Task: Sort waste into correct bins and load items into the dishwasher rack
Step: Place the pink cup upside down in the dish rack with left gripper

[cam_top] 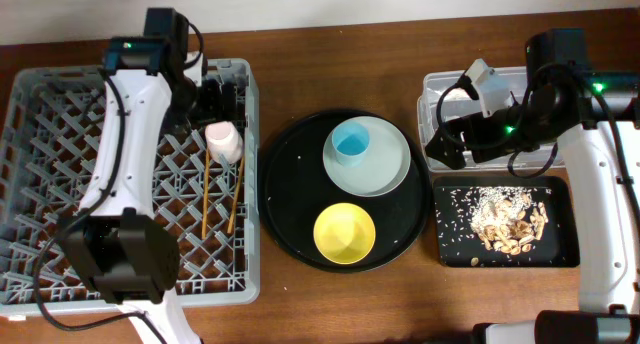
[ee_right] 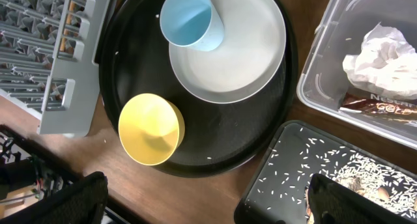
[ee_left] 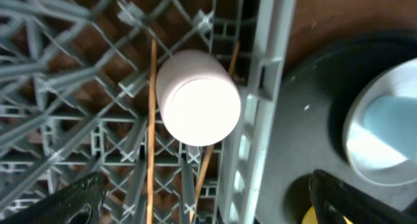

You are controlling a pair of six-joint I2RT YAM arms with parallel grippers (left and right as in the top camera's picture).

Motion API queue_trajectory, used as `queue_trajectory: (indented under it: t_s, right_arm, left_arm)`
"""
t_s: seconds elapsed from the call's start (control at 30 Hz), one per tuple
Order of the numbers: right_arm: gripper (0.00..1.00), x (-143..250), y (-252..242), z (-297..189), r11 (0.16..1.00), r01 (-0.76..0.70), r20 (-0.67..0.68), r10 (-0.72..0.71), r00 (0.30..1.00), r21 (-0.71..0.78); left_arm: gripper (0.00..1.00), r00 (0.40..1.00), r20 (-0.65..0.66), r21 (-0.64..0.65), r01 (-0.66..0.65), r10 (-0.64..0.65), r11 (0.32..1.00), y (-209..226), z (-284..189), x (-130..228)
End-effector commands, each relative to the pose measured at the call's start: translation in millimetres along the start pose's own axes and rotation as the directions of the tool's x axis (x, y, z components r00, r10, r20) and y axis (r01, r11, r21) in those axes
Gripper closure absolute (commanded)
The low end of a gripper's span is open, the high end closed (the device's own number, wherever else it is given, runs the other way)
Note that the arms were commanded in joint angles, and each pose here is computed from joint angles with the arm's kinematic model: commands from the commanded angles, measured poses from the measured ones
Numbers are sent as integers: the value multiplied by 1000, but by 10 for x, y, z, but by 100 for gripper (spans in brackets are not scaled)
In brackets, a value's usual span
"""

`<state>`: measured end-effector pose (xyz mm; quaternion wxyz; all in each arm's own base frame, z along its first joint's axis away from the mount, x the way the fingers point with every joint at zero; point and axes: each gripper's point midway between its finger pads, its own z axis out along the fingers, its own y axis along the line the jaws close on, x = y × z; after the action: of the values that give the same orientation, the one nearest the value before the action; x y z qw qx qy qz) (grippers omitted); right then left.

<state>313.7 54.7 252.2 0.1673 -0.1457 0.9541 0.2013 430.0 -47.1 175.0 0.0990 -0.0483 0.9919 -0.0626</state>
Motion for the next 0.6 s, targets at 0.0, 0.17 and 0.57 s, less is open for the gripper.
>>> queue_trajectory:
  t_s: [0.0,0.17,0.57]
  right_arm:
    - [1,9,1,22,1000,3,-8,-3,1000,5]
    - [1,-201,252,-5,987,-47,82,60,995,-153]
    - [21,-365,708,329,985,-158,48,161,986,-70]
  left_arm:
    - [1,990,136,30,43,-47,999,7,-569,-158]
    - [1,965,189,28,179,-181,983,415,-915,-133]
    - [1,937,152,-8,320,-315,947,986,-979,20]
